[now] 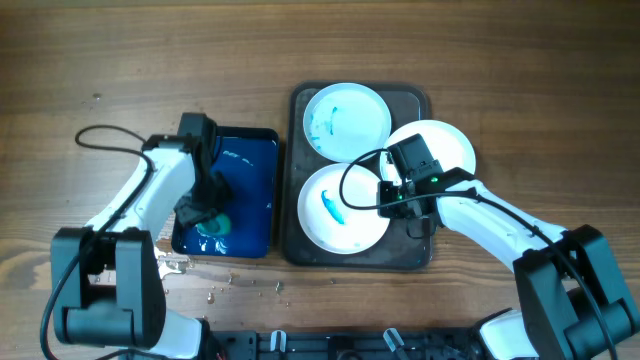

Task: Clean dirty plates on tray and stack at the side
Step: 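Scrub the plate held by the right gripper with the sponge in the left gripper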

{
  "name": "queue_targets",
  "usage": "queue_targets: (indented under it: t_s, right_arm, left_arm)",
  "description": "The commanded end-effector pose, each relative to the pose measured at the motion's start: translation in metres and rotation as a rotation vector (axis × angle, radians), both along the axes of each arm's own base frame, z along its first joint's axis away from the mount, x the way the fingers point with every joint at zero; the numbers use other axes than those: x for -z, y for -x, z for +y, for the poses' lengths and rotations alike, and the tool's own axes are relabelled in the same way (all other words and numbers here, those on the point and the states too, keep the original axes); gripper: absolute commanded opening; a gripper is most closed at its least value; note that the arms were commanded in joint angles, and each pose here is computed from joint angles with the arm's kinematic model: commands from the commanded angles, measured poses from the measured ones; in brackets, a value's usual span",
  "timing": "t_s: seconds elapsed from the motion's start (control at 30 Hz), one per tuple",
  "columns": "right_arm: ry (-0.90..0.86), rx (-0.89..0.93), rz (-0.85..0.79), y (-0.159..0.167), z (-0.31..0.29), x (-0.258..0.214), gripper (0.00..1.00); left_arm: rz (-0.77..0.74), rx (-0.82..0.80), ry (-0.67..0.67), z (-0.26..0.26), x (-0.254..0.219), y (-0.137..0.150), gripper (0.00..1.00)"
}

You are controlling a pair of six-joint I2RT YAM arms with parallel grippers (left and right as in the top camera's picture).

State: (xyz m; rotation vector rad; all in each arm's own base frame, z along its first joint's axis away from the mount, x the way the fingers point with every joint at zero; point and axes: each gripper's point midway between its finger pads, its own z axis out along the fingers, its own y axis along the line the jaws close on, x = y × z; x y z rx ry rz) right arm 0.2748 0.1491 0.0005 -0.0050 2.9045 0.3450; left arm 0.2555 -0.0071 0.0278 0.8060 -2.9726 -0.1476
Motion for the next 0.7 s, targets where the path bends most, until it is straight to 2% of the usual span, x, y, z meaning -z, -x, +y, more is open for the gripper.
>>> queue_targets:
  t_s: [0.0,0.07,0.13,0.2,0.27,0.4,0.57,0.67]
  right_arm:
    - [0.045,0.020,0.001,-0.003,-0.009,0.006,0.11]
    - [0.046,0.020,0.003,-0.003,-0.010,0.006,0.11]
    - [0.047,0.020,0.001,-0.003,-0.010,0.006,0.11]
    - [0.049,0.020,0.003,-0.003,-0.010,0.006,0.11]
    - [0.049,0.021,0.004,-0.003,-0.010,0.006,0.11]
    - [0.049,0.021,0.003,-0.003,-0.010,0.006,0.11]
    - [0.049,0.021,0.002,-0.003,-0.010,0.006,0.15]
    - [0.048,0.021,0.002,-0.003,-0.010,0.006,0.15]
  left_arm:
    - [-0.089,0.062,0.046,-0.032,-0.033,-0.030,0.04]
    - [-0.104,0.103,0.028,-0.042,-0.031,-0.033,0.04]
    - [-0.118,0.076,-0.035,-0.037,-0.022,-0.035,0.04]
    - [-0.094,0.042,-0.043,-0.034,-0.010,-0.030,0.04]
    - [-0.087,0.060,0.019,-0.046,-0.011,-0.028,0.04]
    - [-0.148,0.153,0.455,-0.141,-0.050,-0.034,0.04]
    - [-0.168,0.192,0.537,-0.237,-0.027,-0.031,0.04]
    - [-0.049,0.140,0.602,-0.281,0.011,-0.012,0.04]
